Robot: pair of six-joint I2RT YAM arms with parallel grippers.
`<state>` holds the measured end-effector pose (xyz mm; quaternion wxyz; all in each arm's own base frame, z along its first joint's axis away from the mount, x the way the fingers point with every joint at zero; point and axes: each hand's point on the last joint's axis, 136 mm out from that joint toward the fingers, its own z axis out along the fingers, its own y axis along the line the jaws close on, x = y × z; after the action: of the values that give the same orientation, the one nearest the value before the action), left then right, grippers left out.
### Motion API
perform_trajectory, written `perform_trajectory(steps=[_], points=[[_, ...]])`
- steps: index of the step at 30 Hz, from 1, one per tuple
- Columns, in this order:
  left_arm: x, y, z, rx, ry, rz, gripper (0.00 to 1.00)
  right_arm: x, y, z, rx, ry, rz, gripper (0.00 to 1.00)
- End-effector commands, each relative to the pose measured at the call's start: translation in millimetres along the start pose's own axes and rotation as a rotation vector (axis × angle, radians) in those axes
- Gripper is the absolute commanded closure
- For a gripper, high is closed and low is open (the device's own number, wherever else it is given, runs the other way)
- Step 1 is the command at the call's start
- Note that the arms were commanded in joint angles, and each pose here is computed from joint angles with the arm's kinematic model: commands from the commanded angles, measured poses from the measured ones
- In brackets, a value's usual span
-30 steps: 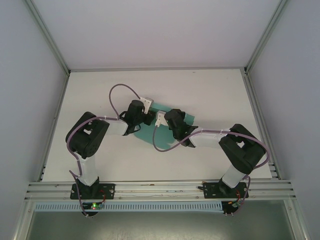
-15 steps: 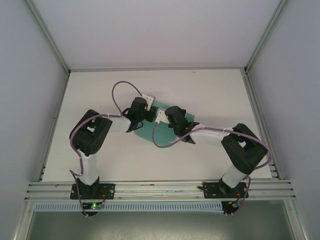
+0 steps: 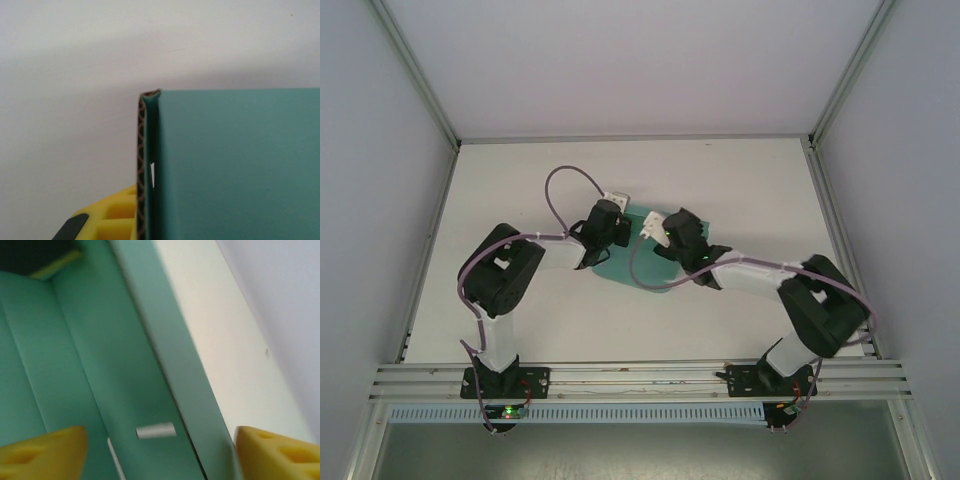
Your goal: Assemble paper box
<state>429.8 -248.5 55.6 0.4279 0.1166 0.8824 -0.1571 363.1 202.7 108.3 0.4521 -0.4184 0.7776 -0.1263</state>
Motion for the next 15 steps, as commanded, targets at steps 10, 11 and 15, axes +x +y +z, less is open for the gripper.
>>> perform_trajectory(steps=[10, 11, 15], points=[[-45, -13, -43, 0.317, -0.075, -0.252, 1.00, -22, -37, -50, -0.357, -0.280, 0.689, 0.03], [-44, -12, -43, 0.314, -0.073, -0.253, 1.00, -30, -37, -49, -0.402, -0.292, 0.718, 0.05], [-44, -13, -45, 0.319, -0.068, -0.249, 1.00, -57, -27, -48, -0.570, -0.328, 0.743, 0.17]])
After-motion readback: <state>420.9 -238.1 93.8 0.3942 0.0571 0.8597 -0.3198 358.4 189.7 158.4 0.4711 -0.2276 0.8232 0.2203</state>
